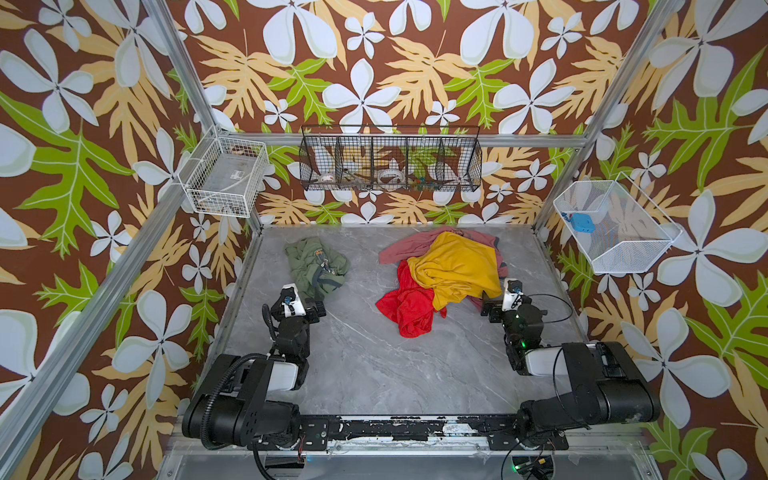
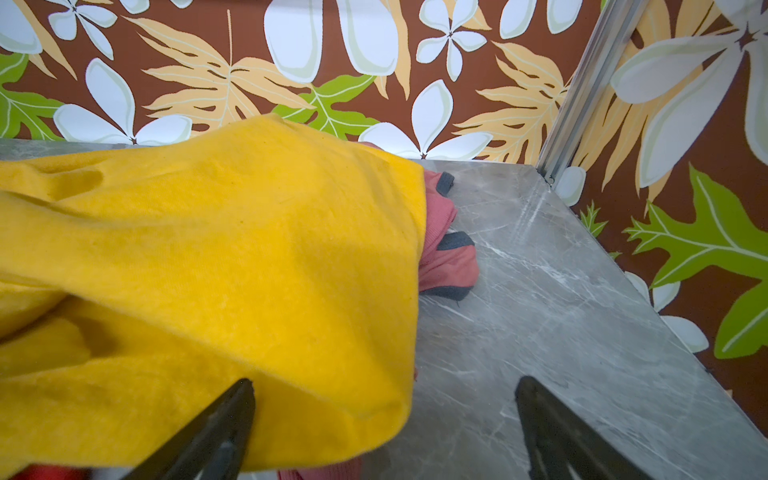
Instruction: Pick out a specific cloth from the pile
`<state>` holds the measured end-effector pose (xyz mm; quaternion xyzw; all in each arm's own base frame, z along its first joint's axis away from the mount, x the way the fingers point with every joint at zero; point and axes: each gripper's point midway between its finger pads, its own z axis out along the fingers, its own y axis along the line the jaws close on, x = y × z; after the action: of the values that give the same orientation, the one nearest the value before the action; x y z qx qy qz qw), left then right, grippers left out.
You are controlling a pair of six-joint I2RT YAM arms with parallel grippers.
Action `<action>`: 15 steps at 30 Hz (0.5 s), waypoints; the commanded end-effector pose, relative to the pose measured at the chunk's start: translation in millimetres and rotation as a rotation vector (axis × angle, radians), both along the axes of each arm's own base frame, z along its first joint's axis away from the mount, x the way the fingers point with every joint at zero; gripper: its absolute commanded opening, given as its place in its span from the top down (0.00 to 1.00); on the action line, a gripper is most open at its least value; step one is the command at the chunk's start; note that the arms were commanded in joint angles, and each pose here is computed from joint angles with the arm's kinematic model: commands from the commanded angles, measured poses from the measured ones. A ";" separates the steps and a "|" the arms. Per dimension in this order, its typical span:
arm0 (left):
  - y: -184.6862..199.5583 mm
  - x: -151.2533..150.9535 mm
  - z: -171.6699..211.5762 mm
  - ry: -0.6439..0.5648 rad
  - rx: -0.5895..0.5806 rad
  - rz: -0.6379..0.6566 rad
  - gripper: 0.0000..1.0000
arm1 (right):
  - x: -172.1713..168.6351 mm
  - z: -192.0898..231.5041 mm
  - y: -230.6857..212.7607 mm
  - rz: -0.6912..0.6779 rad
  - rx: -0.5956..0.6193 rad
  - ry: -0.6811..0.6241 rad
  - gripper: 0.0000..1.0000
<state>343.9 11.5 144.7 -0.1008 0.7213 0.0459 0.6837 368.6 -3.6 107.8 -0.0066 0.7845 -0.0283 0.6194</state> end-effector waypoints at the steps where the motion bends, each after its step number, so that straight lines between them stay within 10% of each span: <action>1: 0.7 0.5 9.1 -0.037 0.001 0.003 0.00 | 1.7 6.6 -0.1 -0.002 0.007 -0.027 0.03; 15: 0.5 0.5 9.2 -0.037 0.002 0.002 0.00 | 1.4 6.8 0.4 0.000 0.007 -0.028 0.00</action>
<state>343.9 11.6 144.8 -0.1001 0.7213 0.0468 0.6838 368.6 -3.6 107.8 -0.0067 0.7845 -0.0284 0.6194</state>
